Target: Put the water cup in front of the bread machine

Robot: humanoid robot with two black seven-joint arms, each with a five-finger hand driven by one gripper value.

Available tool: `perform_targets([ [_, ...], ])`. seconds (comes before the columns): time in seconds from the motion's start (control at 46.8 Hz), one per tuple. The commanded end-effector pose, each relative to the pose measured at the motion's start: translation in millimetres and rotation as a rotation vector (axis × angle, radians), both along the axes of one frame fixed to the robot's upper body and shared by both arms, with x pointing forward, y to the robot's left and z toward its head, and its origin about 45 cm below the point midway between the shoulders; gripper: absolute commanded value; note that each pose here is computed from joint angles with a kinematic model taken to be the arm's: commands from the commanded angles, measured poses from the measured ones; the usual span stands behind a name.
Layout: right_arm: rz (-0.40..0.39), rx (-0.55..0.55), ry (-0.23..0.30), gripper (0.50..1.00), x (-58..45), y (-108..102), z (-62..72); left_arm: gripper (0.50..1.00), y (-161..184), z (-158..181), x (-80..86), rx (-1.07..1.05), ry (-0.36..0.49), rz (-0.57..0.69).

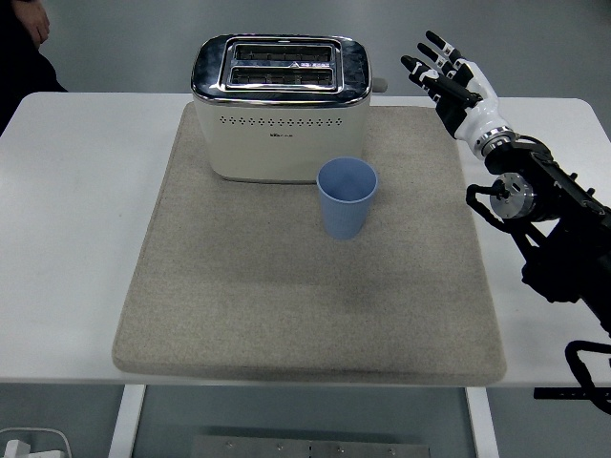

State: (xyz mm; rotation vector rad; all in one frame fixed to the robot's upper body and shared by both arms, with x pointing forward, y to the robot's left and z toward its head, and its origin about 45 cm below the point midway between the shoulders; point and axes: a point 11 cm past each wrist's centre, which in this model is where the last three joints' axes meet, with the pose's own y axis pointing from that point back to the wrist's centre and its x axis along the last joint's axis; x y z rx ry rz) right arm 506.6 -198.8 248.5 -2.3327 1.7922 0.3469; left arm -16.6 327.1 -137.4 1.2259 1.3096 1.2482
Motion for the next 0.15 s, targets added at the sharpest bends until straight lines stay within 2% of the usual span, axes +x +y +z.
perform_targets([
  [0.0,-0.011,0.003,-0.007,0.924,-0.4,0.3,-0.4,1.0,0.0,0.0,-0.6,0.0,0.001,-0.001],
  [0.128,-0.014,0.009,-0.003,0.924,-0.7,4.7,-1.5,1.0,0.0,0.0,0.4,0.0,-0.001,0.0],
])
